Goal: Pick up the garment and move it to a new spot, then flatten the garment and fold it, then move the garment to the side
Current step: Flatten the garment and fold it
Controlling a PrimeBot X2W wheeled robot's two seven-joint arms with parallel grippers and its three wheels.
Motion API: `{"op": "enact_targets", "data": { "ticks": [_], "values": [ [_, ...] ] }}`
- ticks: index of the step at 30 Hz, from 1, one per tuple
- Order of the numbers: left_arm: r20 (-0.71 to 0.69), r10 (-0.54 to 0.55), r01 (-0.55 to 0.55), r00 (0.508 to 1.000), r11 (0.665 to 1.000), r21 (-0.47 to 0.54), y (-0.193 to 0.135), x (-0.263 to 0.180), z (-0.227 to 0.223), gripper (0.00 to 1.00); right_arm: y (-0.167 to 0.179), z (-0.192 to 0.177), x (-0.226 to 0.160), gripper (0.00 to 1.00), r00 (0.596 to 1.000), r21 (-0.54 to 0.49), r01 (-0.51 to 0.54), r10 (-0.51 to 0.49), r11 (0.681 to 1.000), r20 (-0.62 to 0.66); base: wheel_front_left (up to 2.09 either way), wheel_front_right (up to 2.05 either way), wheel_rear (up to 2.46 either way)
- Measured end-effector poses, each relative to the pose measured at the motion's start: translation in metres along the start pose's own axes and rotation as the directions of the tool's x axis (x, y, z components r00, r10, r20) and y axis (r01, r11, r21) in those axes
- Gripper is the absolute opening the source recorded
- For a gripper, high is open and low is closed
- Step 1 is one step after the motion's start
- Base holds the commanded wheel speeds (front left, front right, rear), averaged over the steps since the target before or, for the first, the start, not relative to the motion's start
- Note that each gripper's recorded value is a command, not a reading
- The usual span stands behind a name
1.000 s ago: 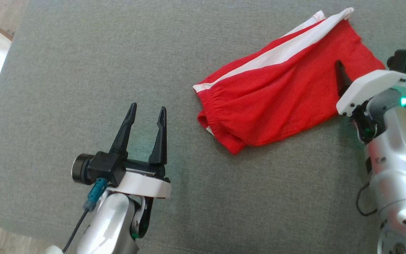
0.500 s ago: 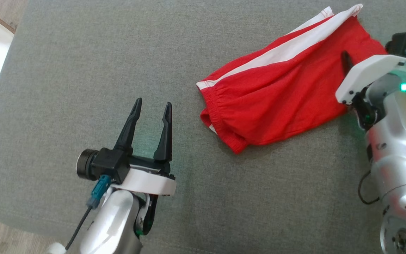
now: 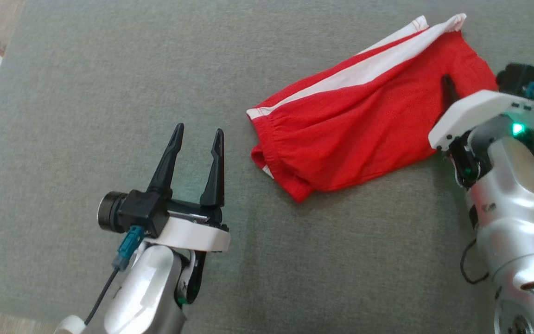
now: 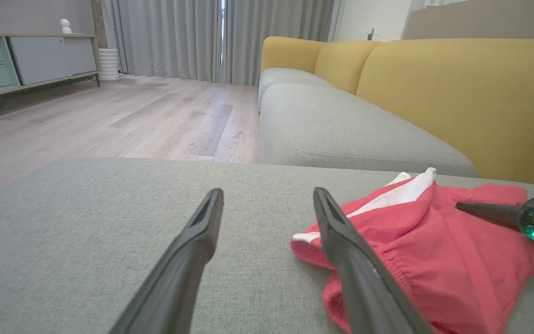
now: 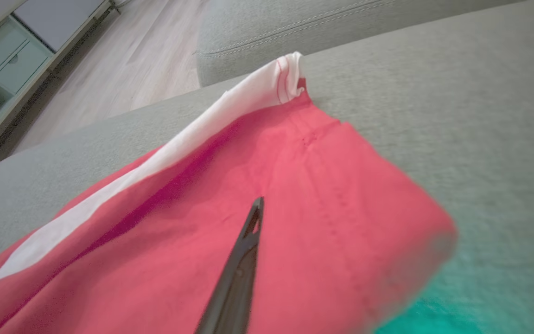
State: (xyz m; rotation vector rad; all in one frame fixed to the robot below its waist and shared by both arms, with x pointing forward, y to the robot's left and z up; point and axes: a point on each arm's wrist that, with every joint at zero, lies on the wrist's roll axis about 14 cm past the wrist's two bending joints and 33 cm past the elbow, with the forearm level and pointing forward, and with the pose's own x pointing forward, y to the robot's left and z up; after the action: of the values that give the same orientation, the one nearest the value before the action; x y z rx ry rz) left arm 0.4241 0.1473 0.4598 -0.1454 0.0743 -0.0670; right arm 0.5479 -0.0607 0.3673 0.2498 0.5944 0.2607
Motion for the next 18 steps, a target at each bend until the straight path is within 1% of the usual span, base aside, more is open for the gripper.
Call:
{"op": "enact_targets", "data": {
  "ticks": [5,11,15,16,18],
  "values": [
    [0.016,-0.025,0.025,1.0,1.0,0.002,-0.008,0.003,0.005,1.0,-0.019,0.004,-0.016,0.0,0.997,0.065,0.04,-0.044,0.997,0.064,0.0,0.0,0.0],
    [0.031,-0.05,0.05,0.998,0.999,0.005,-0.017,0.004,0.01,1.0,-0.047,-0.005,-0.046,0.0,0.986,0.138,0.104,-0.12,0.985,0.114,0.0,0.0,0.0],
    [0.024,-0.074,0.074,0.997,0.997,0.001,-0.027,-0.002,0.007,1.0,-0.068,-0.009,-0.071,0.0,0.971,0.196,0.15,-0.182,0.969,0.155,0.0,0.0,0.0],
    [0.026,-0.084,0.084,0.996,0.996,-0.003,-0.031,-0.004,0.008,1.0,-0.079,-0.011,-0.084,0.0,0.961,0.218,0.174,-0.213,0.96,0.174,0.0,0.0,0.0],
    [0.031,-0.093,0.093,0.995,0.996,-0.006,-0.035,-0.005,0.01,1.0,-0.086,-0.013,-0.097,0.0,0.951,0.241,0.19,-0.24,0.952,0.196,0.0,0.0,0.0]
  ]
}}
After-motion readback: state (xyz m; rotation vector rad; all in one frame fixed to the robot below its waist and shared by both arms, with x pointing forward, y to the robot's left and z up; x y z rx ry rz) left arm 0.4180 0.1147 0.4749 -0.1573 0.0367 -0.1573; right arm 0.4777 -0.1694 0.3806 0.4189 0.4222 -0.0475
